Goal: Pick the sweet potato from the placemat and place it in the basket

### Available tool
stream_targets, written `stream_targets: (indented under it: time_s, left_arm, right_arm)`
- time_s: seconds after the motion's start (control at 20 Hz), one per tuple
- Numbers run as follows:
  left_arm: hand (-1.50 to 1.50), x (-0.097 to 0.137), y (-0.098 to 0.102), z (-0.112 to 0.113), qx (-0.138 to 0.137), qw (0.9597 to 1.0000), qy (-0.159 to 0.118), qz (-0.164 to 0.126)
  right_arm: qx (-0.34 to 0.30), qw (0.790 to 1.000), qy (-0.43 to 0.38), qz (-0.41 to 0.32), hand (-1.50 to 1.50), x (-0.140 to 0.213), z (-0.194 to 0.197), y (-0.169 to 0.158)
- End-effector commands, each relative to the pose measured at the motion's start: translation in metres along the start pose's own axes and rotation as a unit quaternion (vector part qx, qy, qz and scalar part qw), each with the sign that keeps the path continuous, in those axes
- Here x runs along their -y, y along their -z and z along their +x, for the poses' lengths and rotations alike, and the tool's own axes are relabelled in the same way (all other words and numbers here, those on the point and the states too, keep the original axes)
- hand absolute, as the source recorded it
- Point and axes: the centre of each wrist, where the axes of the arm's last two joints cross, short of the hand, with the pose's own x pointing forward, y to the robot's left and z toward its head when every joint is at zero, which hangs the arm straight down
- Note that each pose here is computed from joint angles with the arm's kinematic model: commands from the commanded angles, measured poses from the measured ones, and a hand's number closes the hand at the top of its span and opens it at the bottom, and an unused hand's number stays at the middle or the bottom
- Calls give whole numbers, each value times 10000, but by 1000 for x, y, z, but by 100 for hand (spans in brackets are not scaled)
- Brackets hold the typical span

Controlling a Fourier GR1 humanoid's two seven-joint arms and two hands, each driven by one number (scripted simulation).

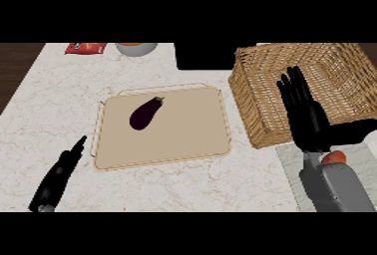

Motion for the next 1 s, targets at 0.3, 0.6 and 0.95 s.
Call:
stream_targets:
  time_s: [0.3, 0.6, 0.95]
  left_arm:
    - [0, 35, -14, -7, -275, 9881, -1484, -293]
    - [0, 20, -17, -21, -369, 9878, -1493, -251]
    - [0, 20, -18, -14, -339, 9875, -1529, -160]
  right_arm:
    - [724, 9860, -1307, 739, 150, 104, 54, -13]
    - [622, 9800, -1882, -180, -150, 49, 4, -22]
    - [-351, 8717, -4744, -1176, -150, 112, 76, -12]
